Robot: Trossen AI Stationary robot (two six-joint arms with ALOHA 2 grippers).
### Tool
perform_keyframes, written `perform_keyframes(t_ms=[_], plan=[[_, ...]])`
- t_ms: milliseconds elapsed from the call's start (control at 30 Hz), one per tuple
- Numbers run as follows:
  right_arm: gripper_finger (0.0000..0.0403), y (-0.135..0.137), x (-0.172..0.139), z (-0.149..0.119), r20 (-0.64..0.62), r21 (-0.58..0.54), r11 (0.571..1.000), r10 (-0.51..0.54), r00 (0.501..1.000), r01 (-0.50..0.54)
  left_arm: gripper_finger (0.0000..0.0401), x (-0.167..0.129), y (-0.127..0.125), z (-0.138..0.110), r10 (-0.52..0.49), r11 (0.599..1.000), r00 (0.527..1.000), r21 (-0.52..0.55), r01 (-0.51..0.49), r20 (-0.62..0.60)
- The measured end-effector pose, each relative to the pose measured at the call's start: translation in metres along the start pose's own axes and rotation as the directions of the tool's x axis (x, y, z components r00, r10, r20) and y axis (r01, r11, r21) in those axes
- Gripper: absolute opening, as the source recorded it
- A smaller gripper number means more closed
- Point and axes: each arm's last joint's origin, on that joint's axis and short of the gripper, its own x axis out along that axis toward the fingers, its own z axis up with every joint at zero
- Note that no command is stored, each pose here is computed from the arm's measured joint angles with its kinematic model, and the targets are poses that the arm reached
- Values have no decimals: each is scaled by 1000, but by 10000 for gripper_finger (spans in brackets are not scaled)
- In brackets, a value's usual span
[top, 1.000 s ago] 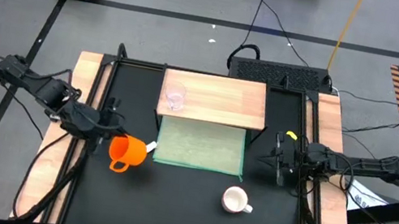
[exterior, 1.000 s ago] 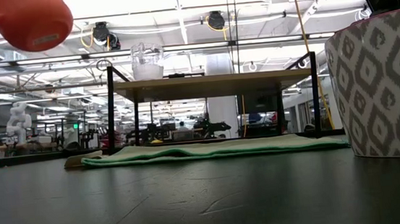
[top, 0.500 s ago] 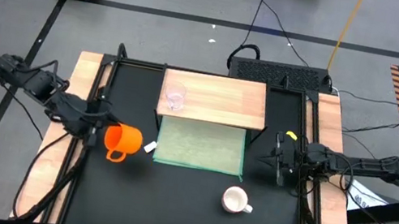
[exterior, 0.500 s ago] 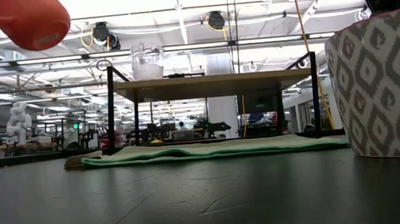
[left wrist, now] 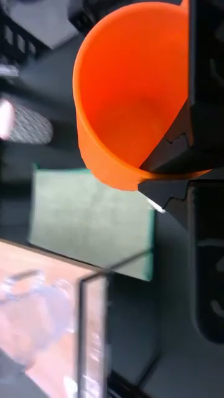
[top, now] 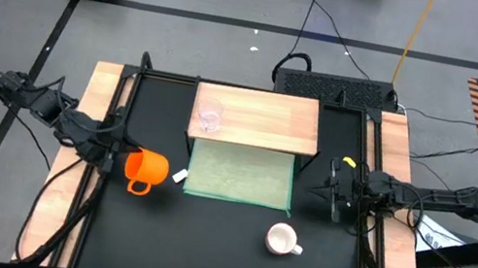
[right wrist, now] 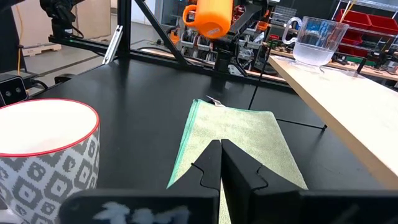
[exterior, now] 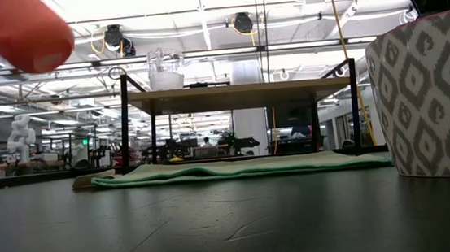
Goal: Stack small to large cups/mugs on shelf
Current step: Put the orange mug on the shelf
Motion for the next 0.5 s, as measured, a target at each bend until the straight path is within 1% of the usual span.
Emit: perform_keyframes(t_ms=[133, 400, 500], plan=[[0, 0, 0, 0, 0, 0, 1000, 0, 1000, 0, 4, -1, 1, -5, -10, 1000, 1000, -12, 10, 4], [0, 0, 0, 0, 0, 0, 1000, 0, 1000, 0, 4, 1, 1, -5, -13, 998, 1000, -57, 13, 6], [0, 0, 0, 0, 0, 0, 1000, 0, 1000, 0, 4, 1, -1, 0, -26, 999, 998, -44, 28, 50]])
